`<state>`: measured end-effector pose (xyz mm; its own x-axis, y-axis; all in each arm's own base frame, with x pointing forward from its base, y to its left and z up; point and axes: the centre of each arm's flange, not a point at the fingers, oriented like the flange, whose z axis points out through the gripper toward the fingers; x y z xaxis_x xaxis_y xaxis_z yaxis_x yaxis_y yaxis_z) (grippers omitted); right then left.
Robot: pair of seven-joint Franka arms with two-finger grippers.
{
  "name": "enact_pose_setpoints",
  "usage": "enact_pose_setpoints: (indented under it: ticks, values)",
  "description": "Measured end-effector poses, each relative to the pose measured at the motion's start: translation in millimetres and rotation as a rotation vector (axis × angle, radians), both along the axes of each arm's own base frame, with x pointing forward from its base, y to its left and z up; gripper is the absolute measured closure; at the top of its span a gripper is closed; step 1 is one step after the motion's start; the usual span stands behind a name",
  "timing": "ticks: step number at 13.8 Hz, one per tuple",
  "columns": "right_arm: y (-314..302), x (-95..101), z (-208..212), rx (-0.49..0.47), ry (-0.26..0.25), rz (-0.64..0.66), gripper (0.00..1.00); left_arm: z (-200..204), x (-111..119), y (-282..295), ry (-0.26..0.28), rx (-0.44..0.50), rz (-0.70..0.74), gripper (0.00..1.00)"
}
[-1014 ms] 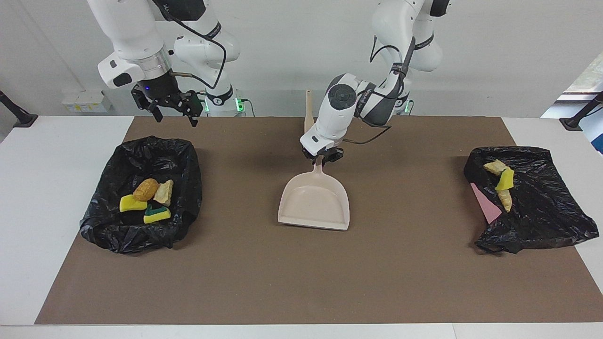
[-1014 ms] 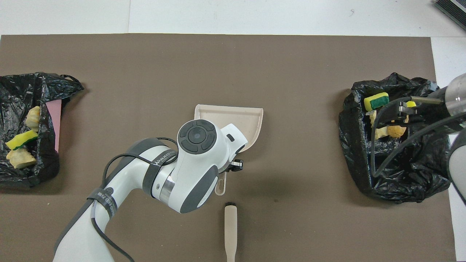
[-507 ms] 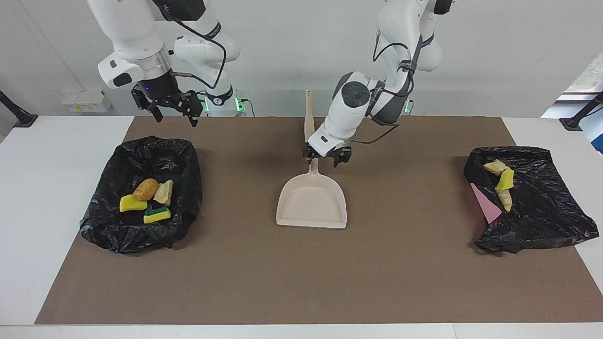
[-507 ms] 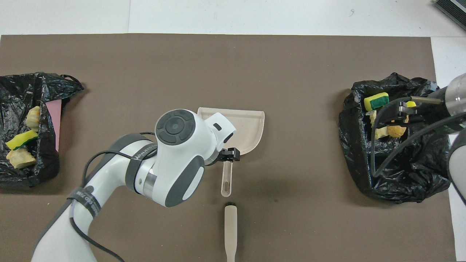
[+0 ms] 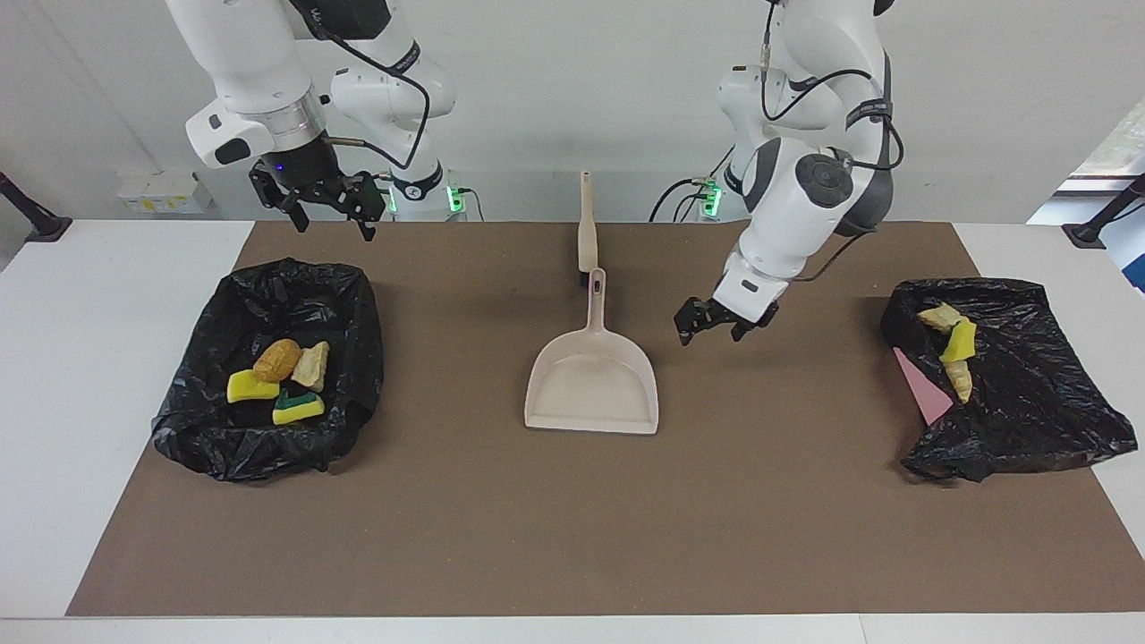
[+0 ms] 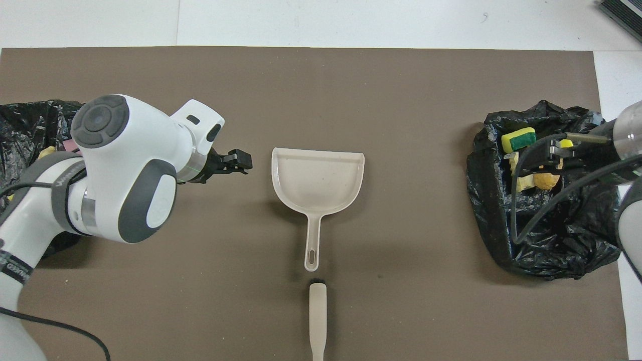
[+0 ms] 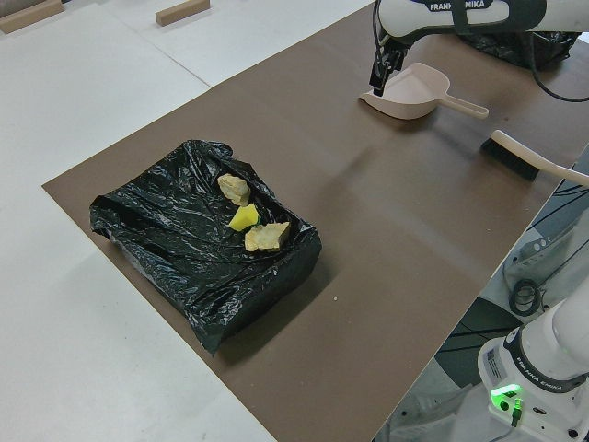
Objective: Sweep and dump trash in bin
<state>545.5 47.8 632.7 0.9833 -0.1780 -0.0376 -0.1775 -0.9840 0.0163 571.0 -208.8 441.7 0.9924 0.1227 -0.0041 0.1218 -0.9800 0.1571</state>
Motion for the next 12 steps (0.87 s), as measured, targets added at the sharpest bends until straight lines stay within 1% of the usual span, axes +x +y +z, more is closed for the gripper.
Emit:
enact_pose_setpoints:
  ticks: [3, 7, 9, 12]
  values:
    - [0.0, 0.0, 0.0, 0.0, 0.0, 0.0, 0.0, 13.0, 20.7, 55.4, -0.049, 0.012, -0.054, 0.0]
    - [0.0, 0.0, 0.0, 0.0, 0.0, 0.0, 0.0, 27.5, 33.2, 128.0, -0.089, 0.049, -0.135, 0.0]
    - [0.0, 0.0, 0.0, 0.0, 0.0, 0.0, 0.0, 40.1, 35.8, 156.6, -0.087, 0.075, -0.178, 0.0]
    - [0.0, 0.0, 0.0, 0.0, 0.0, 0.0, 0.0, 62.2, 37.8, 185.4, -0.076, 0.099, -0.181, 0.0]
